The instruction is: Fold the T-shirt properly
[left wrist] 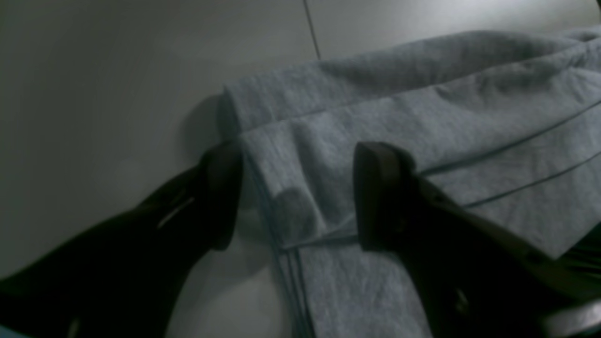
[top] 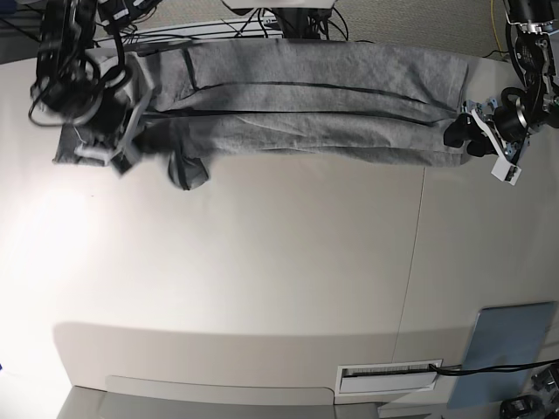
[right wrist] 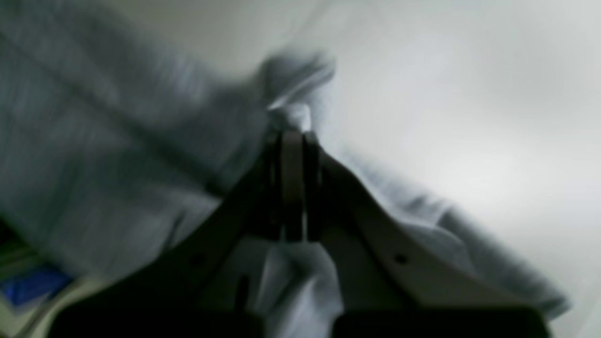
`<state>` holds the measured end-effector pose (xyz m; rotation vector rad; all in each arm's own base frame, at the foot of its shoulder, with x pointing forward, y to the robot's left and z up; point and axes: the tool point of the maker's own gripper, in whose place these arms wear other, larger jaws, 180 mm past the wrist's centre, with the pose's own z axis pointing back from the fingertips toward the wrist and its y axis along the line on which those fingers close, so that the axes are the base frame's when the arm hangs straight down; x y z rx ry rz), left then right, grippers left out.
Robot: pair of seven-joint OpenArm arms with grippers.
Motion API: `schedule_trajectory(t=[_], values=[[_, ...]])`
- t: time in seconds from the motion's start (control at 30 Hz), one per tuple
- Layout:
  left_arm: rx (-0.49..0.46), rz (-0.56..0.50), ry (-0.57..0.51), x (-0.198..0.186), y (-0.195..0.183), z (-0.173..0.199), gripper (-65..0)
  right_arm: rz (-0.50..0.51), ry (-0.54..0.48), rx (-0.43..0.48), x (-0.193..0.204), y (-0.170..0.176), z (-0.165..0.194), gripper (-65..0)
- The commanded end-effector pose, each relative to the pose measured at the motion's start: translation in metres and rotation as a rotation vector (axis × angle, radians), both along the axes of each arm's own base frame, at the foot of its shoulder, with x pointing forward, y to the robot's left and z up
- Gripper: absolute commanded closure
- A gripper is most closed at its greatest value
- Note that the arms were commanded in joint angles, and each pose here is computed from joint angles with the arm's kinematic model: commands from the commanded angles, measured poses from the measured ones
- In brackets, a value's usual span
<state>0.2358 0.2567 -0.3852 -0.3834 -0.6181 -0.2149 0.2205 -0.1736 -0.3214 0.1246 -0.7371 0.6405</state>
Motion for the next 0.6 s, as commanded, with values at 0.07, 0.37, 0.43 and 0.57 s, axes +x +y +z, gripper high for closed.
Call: schedule_trajectory(t=[0.07,0.37,0.43,0.57], values=[[0.005,-0.002,-0.047,0.009,0.005,0.014,-37.8,0.048,-0.020,0.021,-0.021,0.014,0.012,0.0],[0.005,-0.003,-0.047,0.009,0.005,0.014,-37.8,0.086,0.075,0.052,-0.070,0.029,0.004,0.0],[0.005,-0.002,-0.048,0.010,0.005,0.014,-37.8,0.085,0.080,0.052,-0.071,0.029,0.003,0.0],[0.005,-0.002,-0.047,0.009,0.005,0.014,-37.8,0.086,0.080,0.051,-0.071,0.029,0.003,0.0]])
